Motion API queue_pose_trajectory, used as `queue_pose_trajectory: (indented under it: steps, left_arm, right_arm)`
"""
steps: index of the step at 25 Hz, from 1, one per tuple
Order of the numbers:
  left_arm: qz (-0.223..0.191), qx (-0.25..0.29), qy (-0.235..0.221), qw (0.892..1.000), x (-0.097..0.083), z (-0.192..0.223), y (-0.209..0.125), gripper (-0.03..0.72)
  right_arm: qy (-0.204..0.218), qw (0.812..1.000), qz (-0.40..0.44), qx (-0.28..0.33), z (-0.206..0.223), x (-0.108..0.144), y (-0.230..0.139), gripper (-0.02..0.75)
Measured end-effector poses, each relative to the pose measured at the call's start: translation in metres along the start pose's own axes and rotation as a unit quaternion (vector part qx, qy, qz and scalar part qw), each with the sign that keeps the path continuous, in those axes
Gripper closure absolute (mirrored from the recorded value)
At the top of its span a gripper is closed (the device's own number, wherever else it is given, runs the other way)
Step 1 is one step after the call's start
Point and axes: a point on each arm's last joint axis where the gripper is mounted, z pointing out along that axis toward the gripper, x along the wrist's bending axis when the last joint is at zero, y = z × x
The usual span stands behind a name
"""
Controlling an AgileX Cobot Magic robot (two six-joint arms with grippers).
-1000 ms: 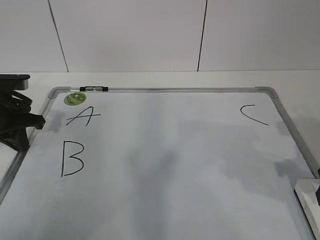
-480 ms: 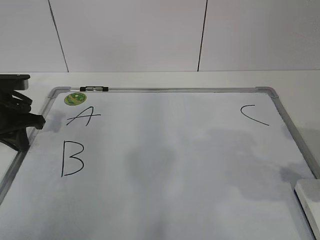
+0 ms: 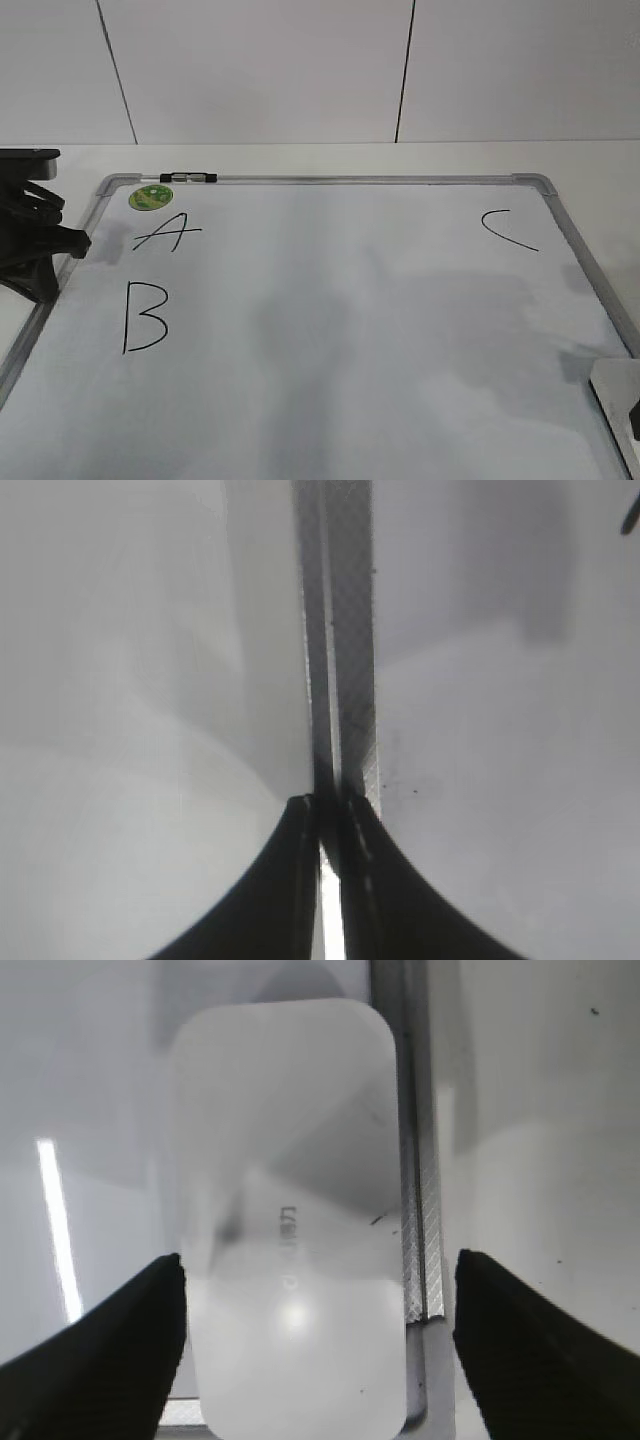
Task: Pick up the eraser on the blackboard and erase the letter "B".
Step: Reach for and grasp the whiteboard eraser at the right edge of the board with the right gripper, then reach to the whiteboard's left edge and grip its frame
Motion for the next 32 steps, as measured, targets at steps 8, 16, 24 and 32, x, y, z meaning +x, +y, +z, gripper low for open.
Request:
queue_pose_trajectory:
  steps: [8,16,24,32]
  left_arm:
    - [0.000,-0.001,0.000,1.000,0.000,0.000,0.000,0.672]
    - [0.000,-0.002,0.000,1.000,0.000,0.000,0.000,0.672]
    - [0.000,-0.004,0.000,1.000,0.000,0.000,0.001,0.672]
    - [-0.001,-0.006,-0.001,1.000,0.000,0.000,0.001,0.672]
  right_arm:
    - [0.002,0.999,0.009,0.034,0.023,0.002,0.009,0.087]
    - [0.002,0.999,0.010,0.037,0.025,0.002,0.010,0.108]
    - [-0.001,0.999,0.011,0.052,0.035,0.002,0.011,0.111]
    - [-0.008,0.998,0.001,0.064,0.031,0.002,0.016,0.171]
